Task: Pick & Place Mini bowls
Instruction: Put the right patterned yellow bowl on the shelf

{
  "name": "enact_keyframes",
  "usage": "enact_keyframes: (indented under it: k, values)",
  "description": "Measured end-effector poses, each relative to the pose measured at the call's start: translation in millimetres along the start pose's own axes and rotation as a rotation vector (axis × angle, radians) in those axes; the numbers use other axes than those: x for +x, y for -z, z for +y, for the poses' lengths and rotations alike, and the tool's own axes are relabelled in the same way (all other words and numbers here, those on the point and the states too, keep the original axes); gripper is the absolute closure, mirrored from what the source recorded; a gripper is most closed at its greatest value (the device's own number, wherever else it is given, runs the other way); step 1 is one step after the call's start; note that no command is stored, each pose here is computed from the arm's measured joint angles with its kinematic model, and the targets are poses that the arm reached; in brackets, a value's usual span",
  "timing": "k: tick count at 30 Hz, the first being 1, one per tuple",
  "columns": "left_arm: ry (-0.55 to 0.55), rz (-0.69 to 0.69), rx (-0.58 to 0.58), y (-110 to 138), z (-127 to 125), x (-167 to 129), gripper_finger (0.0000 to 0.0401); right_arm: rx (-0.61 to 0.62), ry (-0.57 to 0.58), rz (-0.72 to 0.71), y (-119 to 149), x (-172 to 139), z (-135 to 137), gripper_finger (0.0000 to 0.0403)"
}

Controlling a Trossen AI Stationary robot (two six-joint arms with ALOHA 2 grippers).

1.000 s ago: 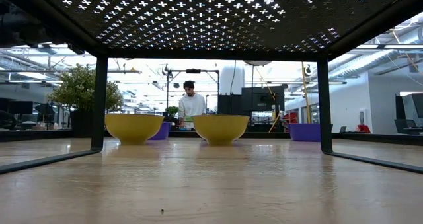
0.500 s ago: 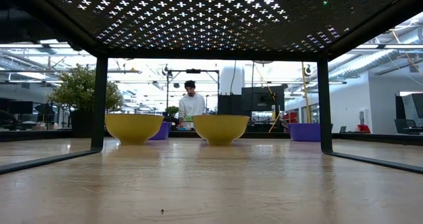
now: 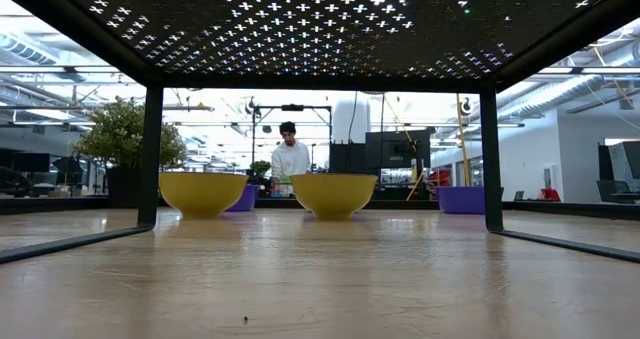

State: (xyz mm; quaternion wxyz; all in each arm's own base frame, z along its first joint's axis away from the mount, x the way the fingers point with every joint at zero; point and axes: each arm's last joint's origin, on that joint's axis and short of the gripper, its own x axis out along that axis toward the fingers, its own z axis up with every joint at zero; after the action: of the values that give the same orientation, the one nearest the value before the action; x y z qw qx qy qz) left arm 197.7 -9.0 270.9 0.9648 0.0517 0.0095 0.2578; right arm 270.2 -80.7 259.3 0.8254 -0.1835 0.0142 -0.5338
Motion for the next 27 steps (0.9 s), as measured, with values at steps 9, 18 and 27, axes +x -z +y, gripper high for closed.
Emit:
enact_keyframes:
  k: [9, 18, 27]
  values:
    - [-0.243, 0.112, 0.201, -7, -22, 50, 0.0171, -0.018, -0.091, -0.067, -15, 7, 29, 0.0399]
    - [-0.234, 0.048, 0.113, -2, -22, 76, 0.0148, 0.073, -0.22, -0.163, -29, 1, 39, 0.0399]
    - [-0.131, -0.015, 0.068, -4, -23, 81, 0.0148, 0.105, -0.264, -0.206, -32, -1, 40, 0.0399]
